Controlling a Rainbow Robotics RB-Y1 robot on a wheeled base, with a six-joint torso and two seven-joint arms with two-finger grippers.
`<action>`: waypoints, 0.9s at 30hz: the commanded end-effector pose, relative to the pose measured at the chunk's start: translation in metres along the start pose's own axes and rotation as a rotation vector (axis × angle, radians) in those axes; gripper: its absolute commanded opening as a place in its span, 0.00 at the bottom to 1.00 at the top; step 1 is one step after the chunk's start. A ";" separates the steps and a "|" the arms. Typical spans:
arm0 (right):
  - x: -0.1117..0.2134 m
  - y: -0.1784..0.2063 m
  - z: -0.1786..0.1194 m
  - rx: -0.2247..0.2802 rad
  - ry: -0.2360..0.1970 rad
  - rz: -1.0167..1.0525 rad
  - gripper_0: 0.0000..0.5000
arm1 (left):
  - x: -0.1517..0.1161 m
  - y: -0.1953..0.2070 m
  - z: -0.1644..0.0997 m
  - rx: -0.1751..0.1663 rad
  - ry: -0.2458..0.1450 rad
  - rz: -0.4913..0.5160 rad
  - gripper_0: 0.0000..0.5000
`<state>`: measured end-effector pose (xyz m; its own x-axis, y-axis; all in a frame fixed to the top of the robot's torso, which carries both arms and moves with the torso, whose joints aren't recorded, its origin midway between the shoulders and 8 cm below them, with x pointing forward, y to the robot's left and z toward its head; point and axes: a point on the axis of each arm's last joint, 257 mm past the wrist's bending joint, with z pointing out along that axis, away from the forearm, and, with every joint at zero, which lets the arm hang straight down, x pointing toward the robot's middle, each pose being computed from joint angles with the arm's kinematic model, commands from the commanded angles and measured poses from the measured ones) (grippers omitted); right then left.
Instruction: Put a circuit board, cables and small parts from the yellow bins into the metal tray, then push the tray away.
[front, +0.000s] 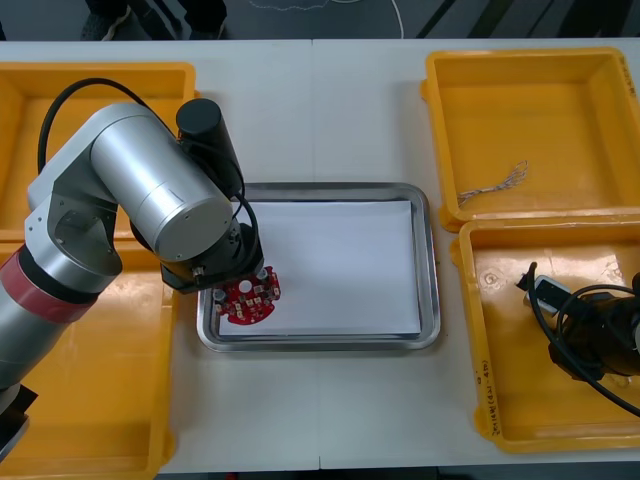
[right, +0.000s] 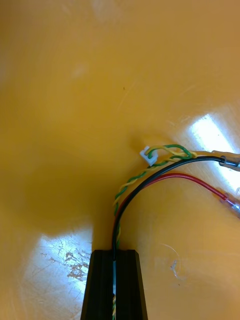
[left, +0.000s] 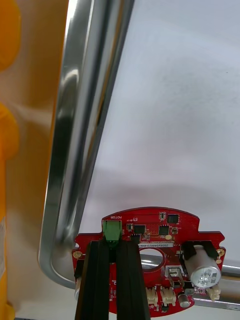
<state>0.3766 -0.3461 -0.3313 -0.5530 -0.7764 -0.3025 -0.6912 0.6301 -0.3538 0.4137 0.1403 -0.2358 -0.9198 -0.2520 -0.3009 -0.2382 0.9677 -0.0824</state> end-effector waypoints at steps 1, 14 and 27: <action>0.017 0.003 0.005 -0.011 0.017 0.032 0.00 | -0.007 -0.026 -0.001 0.049 -0.040 0.112 0.00; 0.001 0.001 -0.030 -0.065 -0.017 0.060 0.00 | -0.005 -0.041 0.012 0.072 -0.029 0.136 0.00; -0.038 0.018 -0.084 -0.095 -0.024 0.240 0.00 | 0.000 -0.041 0.020 0.070 -0.029 0.149 0.23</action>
<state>0.3343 -0.3191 -0.2806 -0.7126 -0.6210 -0.3264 -0.6020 0.7802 -0.1700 0.4256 0.1180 -0.2581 -0.9257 -0.2232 -0.3053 -0.1980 0.9738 -0.1114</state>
